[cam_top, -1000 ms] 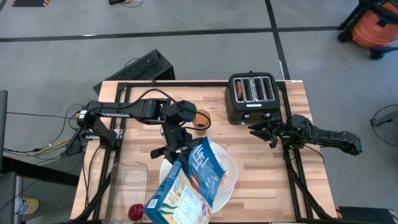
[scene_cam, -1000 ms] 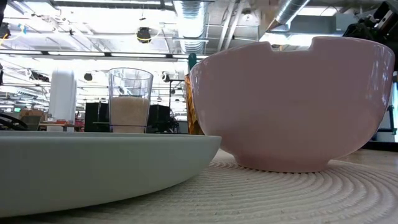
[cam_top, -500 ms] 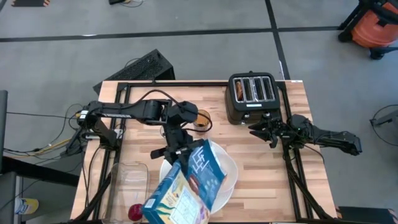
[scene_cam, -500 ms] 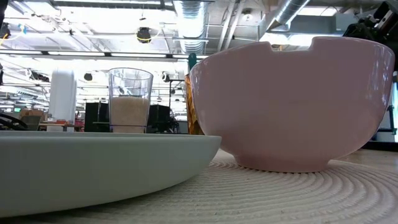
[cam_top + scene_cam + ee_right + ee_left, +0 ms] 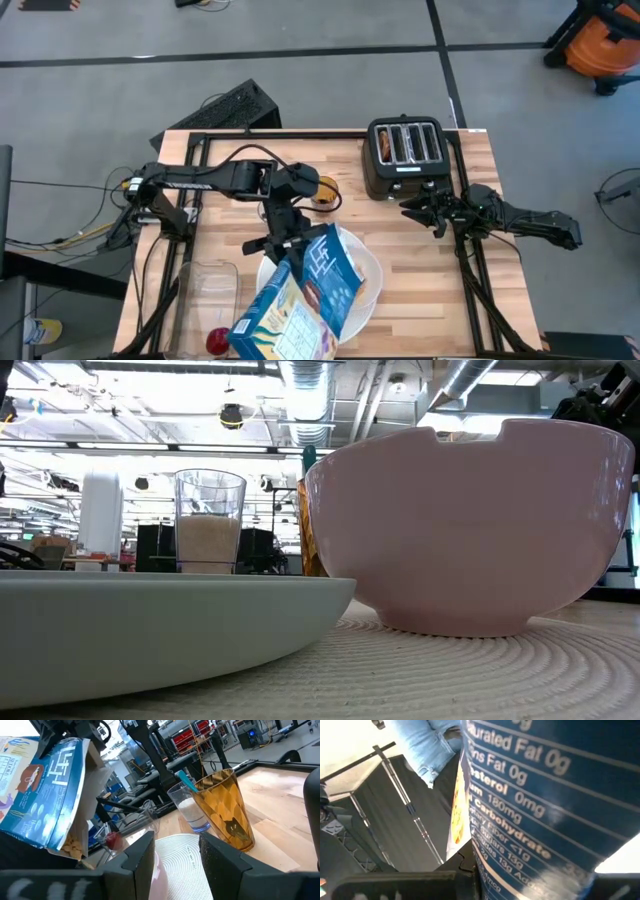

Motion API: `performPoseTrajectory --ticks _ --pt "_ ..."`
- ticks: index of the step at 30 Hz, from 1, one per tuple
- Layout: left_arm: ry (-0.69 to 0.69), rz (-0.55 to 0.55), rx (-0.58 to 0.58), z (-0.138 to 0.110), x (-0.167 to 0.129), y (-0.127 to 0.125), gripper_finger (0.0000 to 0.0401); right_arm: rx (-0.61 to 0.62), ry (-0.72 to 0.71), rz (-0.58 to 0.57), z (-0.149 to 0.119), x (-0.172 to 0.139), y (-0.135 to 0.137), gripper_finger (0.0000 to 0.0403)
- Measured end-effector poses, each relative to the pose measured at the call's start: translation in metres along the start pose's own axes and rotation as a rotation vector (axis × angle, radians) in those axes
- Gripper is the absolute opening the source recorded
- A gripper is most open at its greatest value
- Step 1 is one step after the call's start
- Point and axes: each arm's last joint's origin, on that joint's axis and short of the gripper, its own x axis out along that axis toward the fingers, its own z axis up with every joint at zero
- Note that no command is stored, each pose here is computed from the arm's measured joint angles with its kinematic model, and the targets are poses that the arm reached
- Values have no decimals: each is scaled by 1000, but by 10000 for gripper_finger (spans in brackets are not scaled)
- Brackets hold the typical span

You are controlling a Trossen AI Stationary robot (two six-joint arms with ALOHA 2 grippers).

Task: Arrange a breakfast setting
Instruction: Pour the cereal into the white bowl

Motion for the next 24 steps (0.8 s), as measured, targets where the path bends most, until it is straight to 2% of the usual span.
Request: performPoseTrajectory --ticks 6,10,15,21,24 --pt "-9 -4 13 1 -1 0 66 0 0 0 0 0 0 178" --pt "-15 -2 -25 1 0 1 66 0 0 0 0 0 0 178" --pt "-1 -17 -19 4 -10 -2 66 0 0 0 0 0 0 178" --pt "-71 -58 -11 8 -15 -4 66 0 0 0 0 0 0 178" --pt "-37 -34 5 5 -10 -3 66 0 0 0 0 0 0 178"
